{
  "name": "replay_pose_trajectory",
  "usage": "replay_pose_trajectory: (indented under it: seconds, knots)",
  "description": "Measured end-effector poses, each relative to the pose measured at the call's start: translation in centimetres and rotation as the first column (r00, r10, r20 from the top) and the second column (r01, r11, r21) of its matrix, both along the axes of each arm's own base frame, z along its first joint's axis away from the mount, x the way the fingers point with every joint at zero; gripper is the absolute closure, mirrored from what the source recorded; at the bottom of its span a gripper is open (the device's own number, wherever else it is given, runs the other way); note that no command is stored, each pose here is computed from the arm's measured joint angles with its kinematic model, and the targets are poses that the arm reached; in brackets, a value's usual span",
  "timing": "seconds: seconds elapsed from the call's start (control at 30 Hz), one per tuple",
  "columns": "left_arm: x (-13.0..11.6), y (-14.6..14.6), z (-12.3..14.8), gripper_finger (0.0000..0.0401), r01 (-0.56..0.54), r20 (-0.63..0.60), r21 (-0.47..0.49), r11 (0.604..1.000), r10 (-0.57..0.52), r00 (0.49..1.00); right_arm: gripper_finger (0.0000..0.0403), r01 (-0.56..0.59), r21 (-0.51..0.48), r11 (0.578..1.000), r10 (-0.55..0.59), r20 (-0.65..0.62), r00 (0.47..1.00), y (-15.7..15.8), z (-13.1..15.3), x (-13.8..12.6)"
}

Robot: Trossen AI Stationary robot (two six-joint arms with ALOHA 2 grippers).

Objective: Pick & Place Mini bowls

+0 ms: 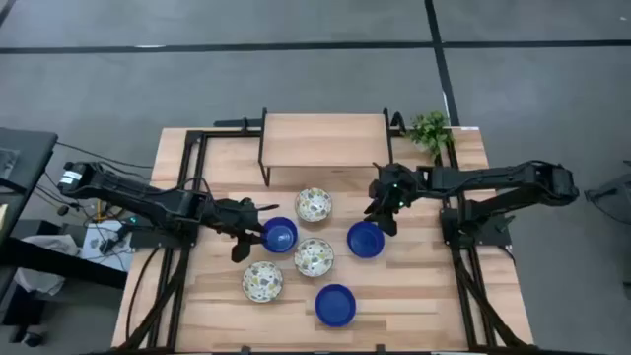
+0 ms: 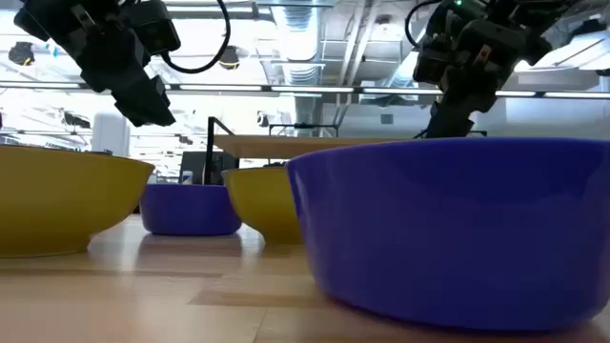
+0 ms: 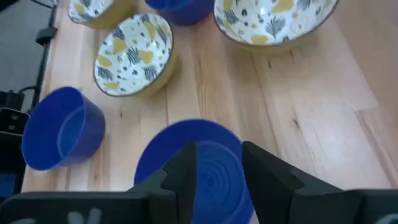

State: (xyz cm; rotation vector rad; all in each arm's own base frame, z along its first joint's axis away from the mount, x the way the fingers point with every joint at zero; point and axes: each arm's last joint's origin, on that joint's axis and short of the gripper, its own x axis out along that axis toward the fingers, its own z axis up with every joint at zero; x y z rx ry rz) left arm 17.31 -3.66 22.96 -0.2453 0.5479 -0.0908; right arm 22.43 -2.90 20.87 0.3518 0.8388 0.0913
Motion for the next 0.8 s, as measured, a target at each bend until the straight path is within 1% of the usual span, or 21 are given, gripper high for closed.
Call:
replay_pose_trajectory:
  seconds: [0.13,0.37,0.8]
  knots:
    - [0.0,0.0,0.0,0.0258,0.0,0.0,0.0,1.0,0.0,1.0,0.0284,0.003,0.001,1.0,-0.003,-0.027,1.0,0.0,-0.2,-0.2]
    - [0.0,0.0,0.0,0.0258,0.0,0.0,0.0,1.0,0.0,1.0,0.0284,0.004,0.001,1.0,-0.004,-0.034,0.999,0.0,-0.3,-0.1]
    - [0.0,0.0,0.0,0.0258,0.0,0.0,0.0,1.0,0.0,1.0,0.0284,-0.019,0.021,1.0,0.021,-0.135,0.991,0.3,-2.6,1.0]
